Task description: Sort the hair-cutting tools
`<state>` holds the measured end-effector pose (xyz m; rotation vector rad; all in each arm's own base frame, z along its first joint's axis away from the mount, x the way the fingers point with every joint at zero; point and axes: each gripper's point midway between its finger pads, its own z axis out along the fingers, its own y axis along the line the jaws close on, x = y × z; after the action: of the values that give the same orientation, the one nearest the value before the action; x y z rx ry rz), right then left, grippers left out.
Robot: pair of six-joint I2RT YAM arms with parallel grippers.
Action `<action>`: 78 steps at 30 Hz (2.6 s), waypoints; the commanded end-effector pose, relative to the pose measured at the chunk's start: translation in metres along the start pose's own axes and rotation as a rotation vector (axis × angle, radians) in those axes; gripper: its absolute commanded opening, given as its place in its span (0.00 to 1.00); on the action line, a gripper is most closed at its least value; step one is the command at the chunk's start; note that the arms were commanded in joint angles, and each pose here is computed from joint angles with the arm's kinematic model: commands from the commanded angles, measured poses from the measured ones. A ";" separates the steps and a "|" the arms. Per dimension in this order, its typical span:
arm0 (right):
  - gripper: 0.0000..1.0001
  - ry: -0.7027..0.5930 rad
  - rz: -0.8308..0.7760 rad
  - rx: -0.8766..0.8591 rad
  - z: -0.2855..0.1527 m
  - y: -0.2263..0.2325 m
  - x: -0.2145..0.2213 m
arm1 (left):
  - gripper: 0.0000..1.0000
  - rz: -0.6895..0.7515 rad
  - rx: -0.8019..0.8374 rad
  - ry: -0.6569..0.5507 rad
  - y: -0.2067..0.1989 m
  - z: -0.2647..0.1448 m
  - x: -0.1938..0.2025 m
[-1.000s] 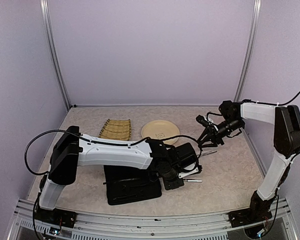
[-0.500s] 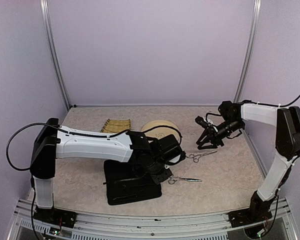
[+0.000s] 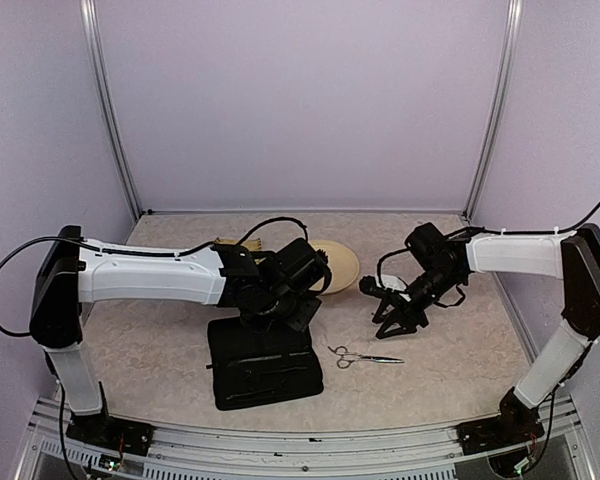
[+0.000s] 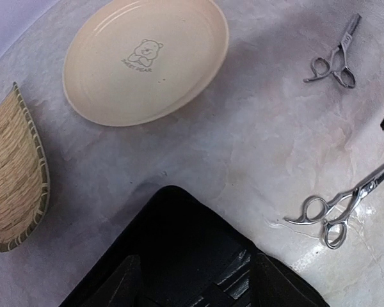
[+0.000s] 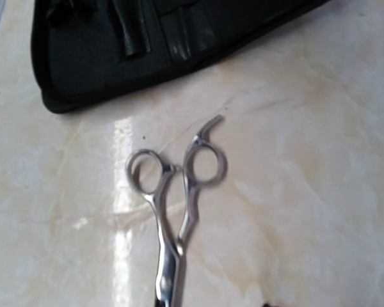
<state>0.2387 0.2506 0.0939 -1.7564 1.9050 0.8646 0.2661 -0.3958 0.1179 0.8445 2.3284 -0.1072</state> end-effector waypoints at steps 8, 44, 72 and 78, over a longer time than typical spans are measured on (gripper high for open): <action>0.45 0.211 -0.028 -0.046 0.058 0.006 0.016 | 0.56 -0.249 -0.091 -0.106 0.047 -0.014 -0.017; 0.08 0.680 -0.047 0.064 0.070 0.036 0.109 | 0.56 -0.224 0.030 -0.077 0.033 0.018 -0.024; 0.00 0.567 -0.236 0.281 0.069 0.023 0.120 | 0.41 -0.206 0.642 0.226 -0.079 0.083 0.011; 0.00 0.561 -0.237 0.292 0.067 0.022 0.118 | 0.34 -0.178 0.674 0.288 -0.087 0.086 0.024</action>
<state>0.2285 0.2595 0.0168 -1.9429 1.7838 0.0804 0.2621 -0.4768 0.0309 0.9118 2.6360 -0.9241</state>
